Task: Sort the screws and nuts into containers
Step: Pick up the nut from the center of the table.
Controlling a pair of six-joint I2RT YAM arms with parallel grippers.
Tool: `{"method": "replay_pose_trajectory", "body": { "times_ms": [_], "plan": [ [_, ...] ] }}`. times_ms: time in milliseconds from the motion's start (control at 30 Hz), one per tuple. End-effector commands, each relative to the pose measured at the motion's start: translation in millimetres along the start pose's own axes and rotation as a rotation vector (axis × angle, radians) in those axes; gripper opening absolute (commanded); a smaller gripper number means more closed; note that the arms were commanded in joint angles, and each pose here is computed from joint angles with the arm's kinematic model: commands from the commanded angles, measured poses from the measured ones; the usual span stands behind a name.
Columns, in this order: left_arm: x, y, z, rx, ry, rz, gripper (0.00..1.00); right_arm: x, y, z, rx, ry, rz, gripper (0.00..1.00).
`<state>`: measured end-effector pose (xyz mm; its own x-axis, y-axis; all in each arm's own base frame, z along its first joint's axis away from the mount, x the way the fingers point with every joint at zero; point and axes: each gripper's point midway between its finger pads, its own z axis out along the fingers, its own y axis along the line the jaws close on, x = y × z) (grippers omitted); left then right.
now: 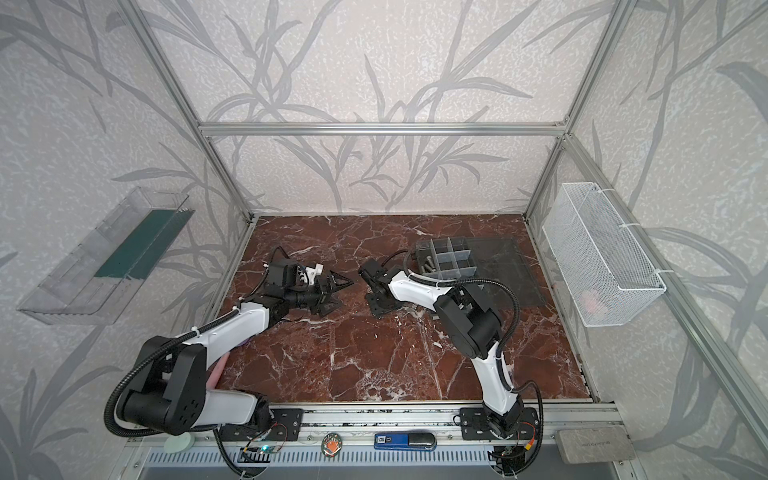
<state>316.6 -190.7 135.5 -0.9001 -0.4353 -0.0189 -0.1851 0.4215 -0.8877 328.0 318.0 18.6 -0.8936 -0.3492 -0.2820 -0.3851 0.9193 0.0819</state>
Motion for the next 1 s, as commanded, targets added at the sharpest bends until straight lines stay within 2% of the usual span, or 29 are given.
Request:
{"method": "replay_pose_trajectory", "body": {
  "times_ms": [0,133,300,367,433,733,967],
  "plan": [
    [0.8,-5.7,-5.4,0.007,-0.003,0.02,1.0,2.0,-0.9,10.2,0.004,0.024,0.003,0.41],
    [-1.2,-8.2,-6.7,-0.003,-0.009,0.034,1.0,0.9,-1.1,10.2,0.005,0.019,0.002,0.38],
    [-2.0,-10.2,-6.7,-0.002,-0.011,0.037,1.0,-1.5,-3.4,10.0,0.02,0.019,-0.009,0.29],
    [-2.3,-11.0,-7.2,-0.001,-0.013,0.039,1.0,-4.5,-4.5,5.8,0.023,0.01,-0.011,0.22],
    [-2.0,-12.8,-7.7,0.002,-0.014,0.043,1.0,-7.8,-6.1,-0.5,0.024,-0.003,-0.011,0.19],
    [8.1,-32.2,-2.3,-0.021,0.011,0.133,1.0,-23.6,-24.0,-48.6,0.045,-0.085,-0.001,0.18],
    [15.1,-56.5,10.6,-0.012,0.025,0.208,1.0,-30.5,-71.0,-100.4,0.109,-0.17,0.051,0.18]
  ]
}}
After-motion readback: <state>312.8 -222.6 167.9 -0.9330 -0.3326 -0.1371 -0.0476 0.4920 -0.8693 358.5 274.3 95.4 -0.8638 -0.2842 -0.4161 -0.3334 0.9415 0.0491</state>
